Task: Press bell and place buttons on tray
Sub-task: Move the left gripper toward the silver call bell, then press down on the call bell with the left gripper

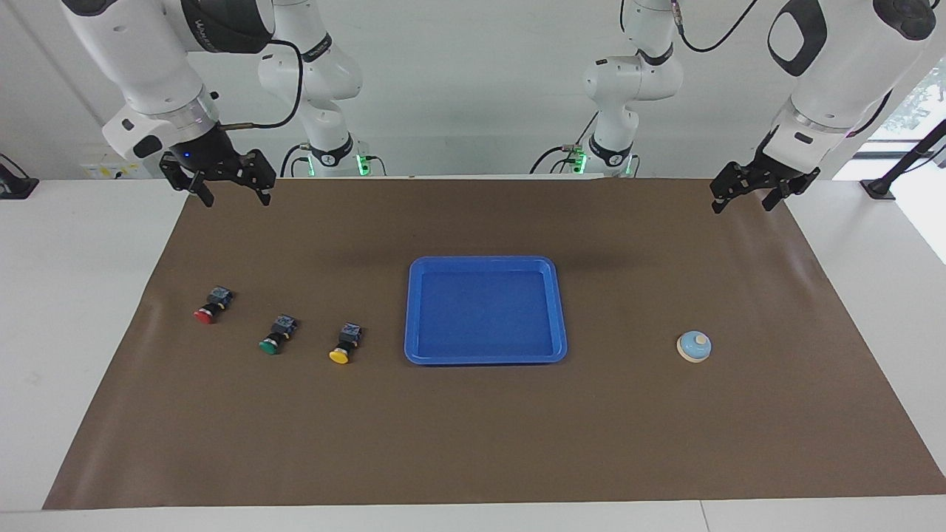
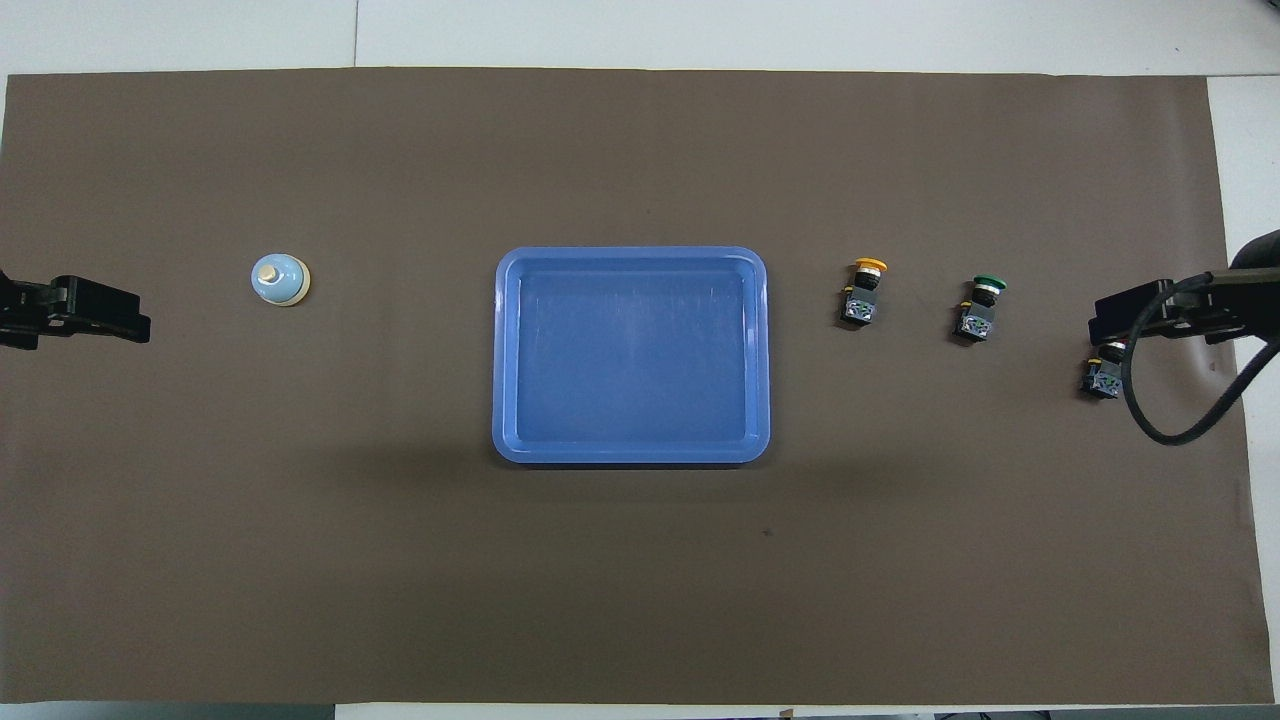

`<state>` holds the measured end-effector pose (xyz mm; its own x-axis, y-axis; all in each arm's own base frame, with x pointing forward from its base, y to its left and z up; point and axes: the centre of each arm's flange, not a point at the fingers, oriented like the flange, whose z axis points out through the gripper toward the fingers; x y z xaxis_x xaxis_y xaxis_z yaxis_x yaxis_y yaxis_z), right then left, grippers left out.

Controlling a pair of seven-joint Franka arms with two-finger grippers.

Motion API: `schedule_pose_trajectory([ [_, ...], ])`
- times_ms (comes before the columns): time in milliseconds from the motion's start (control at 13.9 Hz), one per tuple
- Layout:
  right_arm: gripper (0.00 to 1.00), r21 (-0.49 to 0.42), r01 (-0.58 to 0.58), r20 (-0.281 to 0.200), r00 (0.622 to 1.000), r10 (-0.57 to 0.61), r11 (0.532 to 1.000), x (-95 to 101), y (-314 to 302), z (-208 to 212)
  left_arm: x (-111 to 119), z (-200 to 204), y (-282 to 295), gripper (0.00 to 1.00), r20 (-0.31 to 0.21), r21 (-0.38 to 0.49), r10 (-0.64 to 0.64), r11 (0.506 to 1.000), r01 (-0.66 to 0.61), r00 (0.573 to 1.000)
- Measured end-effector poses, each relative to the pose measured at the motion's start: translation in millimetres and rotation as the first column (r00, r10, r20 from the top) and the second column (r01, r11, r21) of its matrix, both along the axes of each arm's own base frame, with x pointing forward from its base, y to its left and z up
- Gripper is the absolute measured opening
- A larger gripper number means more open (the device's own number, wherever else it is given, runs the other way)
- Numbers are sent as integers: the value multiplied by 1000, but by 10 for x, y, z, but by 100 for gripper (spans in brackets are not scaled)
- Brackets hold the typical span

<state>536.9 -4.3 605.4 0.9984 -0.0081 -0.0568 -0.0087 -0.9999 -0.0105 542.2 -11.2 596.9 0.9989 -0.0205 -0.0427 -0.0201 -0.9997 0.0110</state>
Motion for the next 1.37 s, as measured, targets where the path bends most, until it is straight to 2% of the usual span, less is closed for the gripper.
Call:
schedule_pose_trajectory([
  [361, 100, 0, 0, 0, 1000, 0, 1000, 0, 0, 0, 0, 1, -54, 100, 1, 0, -10, 1000, 10, 1000],
  [433, 100, 0, 0, 0, 1000, 0, 1000, 0, 0, 0, 10, 4, -59, 100, 11, 0, -11, 1000, 11, 1000],
  [577, 100, 0, 0, 0, 1000, 0, 1000, 0, 0, 0, 95, -48, -76, 100, 76, -1, -13, 1000, 13, 997],
  [649, 100, 0, 0, 0, 1000, 0, 1000, 0, 0, 0, 142, -151, -87, 91, 100, -1, -15, 1000, 15, 995],
  [721, 100, 0, 0, 0, 1000, 0, 1000, 0, 0, 0, 189, -290, -93, 91, 103, -1, -15, 1000, 16, 995],
  [794, 100, 0, 0, 0, 1000, 0, 1000, 0, 0, 0, 261, -470, -93, 86, 97, -1, -15, 1000, 15, 995],
  [1010, 100, 0, 0, 0, 1000, 0, 1000, 0, 0, 0, 610, -1222, -82, 47, 81, 0, -10, 1000, 10, 997],
  [1154, 100, 0, 0, 0, 1000, 0, 1000, 0, 0, 0, 833, -1704, -71, 21, 95, 1, -6, 1000, 6, 995],
  [1299, 100, 0, 0, 0, 1000, 0, 1000, 0, 0, 0, 973, -2039, -50, 2, 115, 2, -2, 1000, 2, 993],
  [1371, 100, 0, 0, 0, 1000, 0, 1000, 0, 0, 0, 1003, -2131, -37, 1, 115, 3, 0, 1000, -1, 993],
])
